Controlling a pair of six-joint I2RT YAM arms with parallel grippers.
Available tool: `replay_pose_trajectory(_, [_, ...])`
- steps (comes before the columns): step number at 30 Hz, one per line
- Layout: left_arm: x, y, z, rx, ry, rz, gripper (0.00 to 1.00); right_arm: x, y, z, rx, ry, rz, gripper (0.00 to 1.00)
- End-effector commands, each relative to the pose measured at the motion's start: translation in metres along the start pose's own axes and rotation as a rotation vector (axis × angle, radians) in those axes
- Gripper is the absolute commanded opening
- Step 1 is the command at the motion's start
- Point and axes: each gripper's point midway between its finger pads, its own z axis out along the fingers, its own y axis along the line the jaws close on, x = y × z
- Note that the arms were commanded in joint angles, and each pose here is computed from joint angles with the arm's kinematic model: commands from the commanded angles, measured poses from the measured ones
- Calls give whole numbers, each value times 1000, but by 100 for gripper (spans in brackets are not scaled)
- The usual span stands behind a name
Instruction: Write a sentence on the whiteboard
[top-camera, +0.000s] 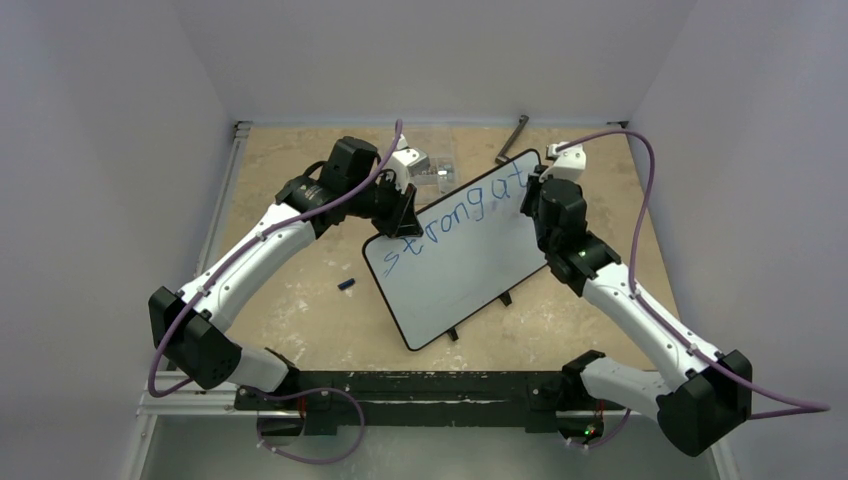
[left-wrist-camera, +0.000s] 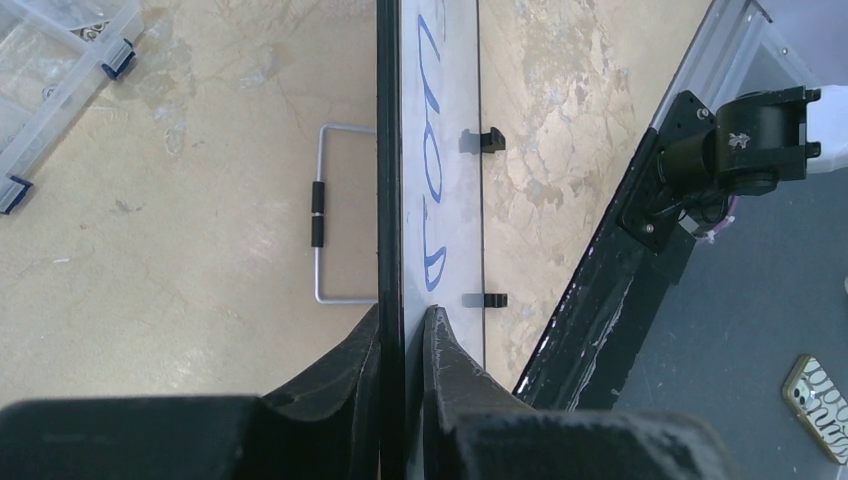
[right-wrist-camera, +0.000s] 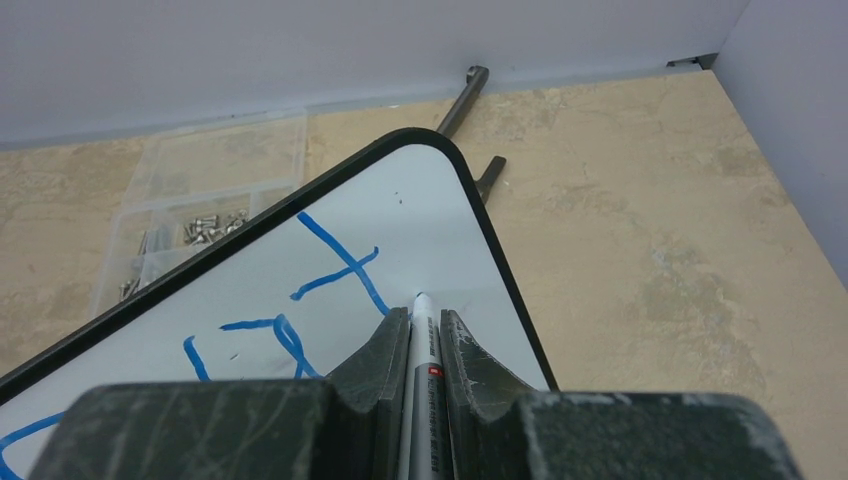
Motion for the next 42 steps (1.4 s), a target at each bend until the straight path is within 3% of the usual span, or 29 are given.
replay_pose_trajectory(1, [4,18,1,-88,25,165,0,-38,6,-4,-24,-85,43,0])
replay_pose_trajectory(15, [1,15,-7,-112,5,187,0,-51,0,-47,-108,-82,125,0])
replay_pose_trajectory(32, [-1,2,-3,-91,31,141,0,-7,80,-111,-704,68,142,0])
replay_pose_trajectory(42, [13,11,-11,-165,35,95,0,16,106,-126,-857,140,147,0])
